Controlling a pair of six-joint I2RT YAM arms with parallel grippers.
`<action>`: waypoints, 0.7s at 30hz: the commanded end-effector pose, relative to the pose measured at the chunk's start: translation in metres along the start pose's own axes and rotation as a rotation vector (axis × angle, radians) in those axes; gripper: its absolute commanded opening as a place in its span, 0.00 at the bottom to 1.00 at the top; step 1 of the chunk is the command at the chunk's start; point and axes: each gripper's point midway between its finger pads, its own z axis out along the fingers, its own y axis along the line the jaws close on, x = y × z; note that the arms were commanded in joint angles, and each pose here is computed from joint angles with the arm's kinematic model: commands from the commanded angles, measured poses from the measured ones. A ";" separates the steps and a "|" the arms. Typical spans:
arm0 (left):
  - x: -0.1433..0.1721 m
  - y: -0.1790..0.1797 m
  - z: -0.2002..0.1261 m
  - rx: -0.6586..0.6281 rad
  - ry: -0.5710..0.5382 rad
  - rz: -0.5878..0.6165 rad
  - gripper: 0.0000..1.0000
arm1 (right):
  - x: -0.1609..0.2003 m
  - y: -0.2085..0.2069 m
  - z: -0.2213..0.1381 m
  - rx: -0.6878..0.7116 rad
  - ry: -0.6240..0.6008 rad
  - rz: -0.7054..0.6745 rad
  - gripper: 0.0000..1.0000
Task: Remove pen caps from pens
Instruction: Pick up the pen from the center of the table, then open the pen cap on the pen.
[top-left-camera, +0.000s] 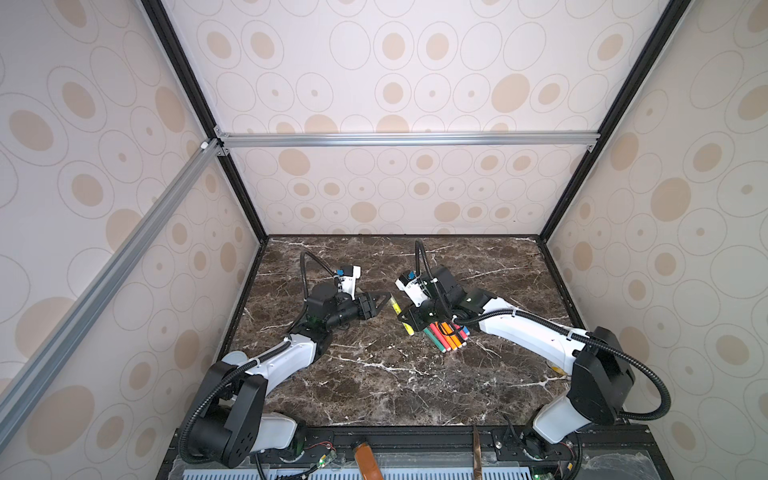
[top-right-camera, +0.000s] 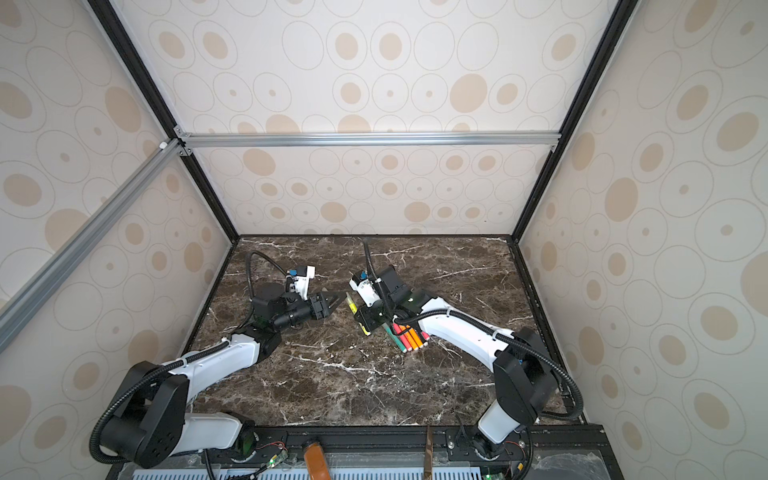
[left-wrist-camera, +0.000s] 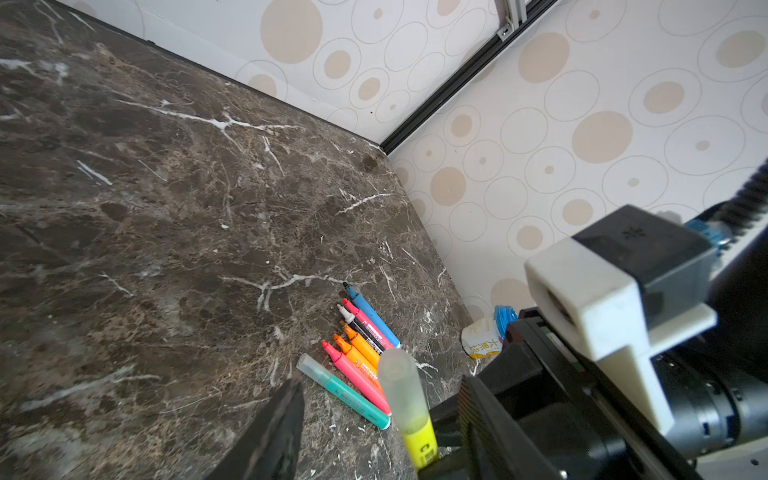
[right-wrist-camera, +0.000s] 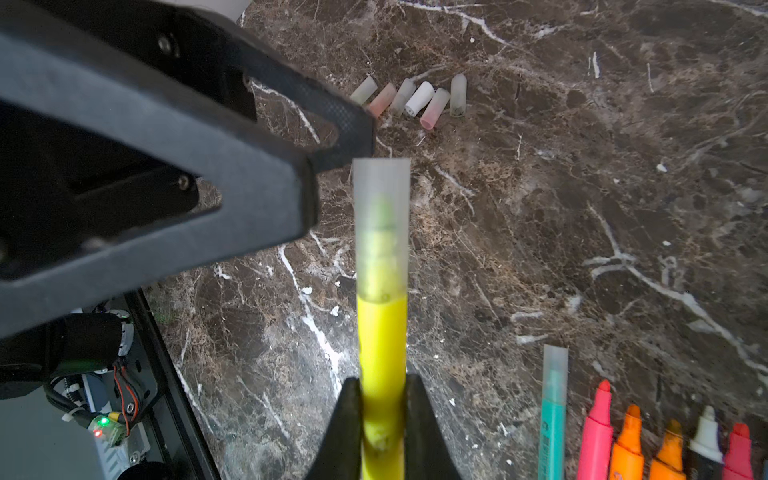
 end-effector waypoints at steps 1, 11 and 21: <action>-0.017 -0.023 0.009 0.079 -0.030 0.021 0.56 | -0.008 0.007 -0.002 -0.019 -0.020 -0.023 0.00; -0.010 -0.022 0.020 0.093 0.005 0.014 0.34 | -0.013 0.003 -0.001 0.002 -0.039 -0.035 0.00; -0.010 -0.034 0.028 0.140 0.023 0.006 0.23 | -0.014 -0.005 0.006 0.036 -0.055 -0.041 0.00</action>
